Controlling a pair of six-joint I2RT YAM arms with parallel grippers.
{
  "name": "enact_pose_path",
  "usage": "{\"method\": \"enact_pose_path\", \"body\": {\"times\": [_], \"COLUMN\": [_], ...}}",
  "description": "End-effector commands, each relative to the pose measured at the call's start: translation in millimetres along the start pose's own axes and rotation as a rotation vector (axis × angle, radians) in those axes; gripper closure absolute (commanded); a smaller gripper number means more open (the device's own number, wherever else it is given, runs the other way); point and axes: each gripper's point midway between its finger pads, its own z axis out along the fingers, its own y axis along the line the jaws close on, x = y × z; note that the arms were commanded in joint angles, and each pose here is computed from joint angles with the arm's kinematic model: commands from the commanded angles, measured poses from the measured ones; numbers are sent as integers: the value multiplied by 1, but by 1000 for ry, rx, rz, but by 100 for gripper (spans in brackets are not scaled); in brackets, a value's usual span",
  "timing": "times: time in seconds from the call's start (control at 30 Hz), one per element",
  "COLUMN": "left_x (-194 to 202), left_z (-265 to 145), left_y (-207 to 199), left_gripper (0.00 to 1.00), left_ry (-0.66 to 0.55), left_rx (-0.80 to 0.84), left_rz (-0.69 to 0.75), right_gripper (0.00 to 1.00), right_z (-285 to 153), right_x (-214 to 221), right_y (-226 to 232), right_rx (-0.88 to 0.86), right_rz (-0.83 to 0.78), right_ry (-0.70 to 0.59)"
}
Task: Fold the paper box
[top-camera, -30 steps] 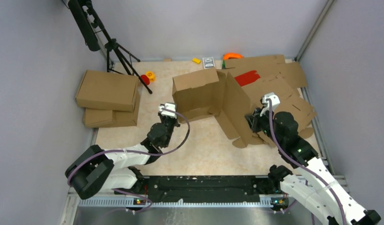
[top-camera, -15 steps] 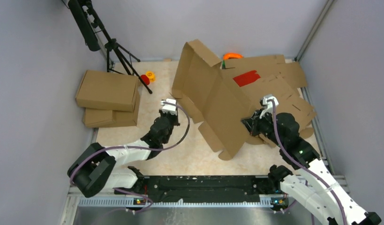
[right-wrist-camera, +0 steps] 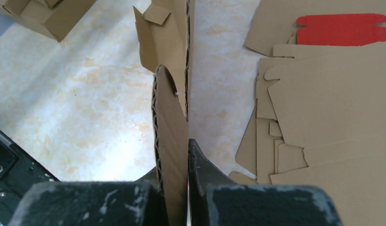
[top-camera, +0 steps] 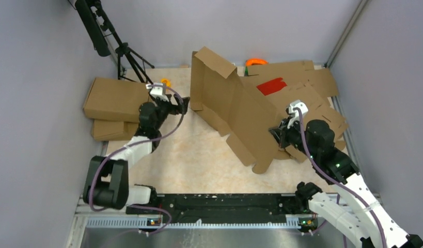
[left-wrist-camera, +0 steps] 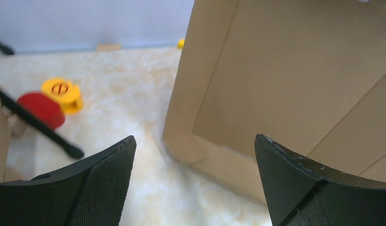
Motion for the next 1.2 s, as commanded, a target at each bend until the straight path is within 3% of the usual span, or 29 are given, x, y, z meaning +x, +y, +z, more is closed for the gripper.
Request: {"method": "enact_pose_path", "body": {"times": [0.0,0.1,0.2,0.27,0.33,0.6,0.83,0.9,1.03,1.17], "left_x": [-37,-27,-33,-40,-38,-33,-20,-18,-18,-22], "left_z": [26,52,64,71,84,121,139,141,138,120], "left_y": [-25,-10,7,11,9,17,-1,0,-24,-40], "left_gripper": [1,2,5,12,19,13,21,31,76,100], "left_ry": [-47,-20,-74,-117,-83,-50,-6,-7,-12,-54], "left_rx": [384,477,532,591,662,700,751,745,777,743], "left_rz": [-45,-36,-81,-102,-129,-118,-68,-57,-49,-5], "right_gripper": [100,100,100,100,100,100,100,100,100,100], "right_z": [-8,-4,-4,-4,-6,-4,1,1,1,-1], "right_x": [-31,-31,-36,-37,-36,-25,-19,-19,-21,-28], "right_y": [3,4,7,8,7,12,13,15,15,14], "right_rx": [-13,-28,-43,-50,-56,-98,-113,-123,-120,-99], "right_rz": [-80,-105,-127,-133,-179,-212,-213,-209,-196,-165], "right_ry": [-55,-34,-39,-37,-29,3,15,14,4,-13]}}
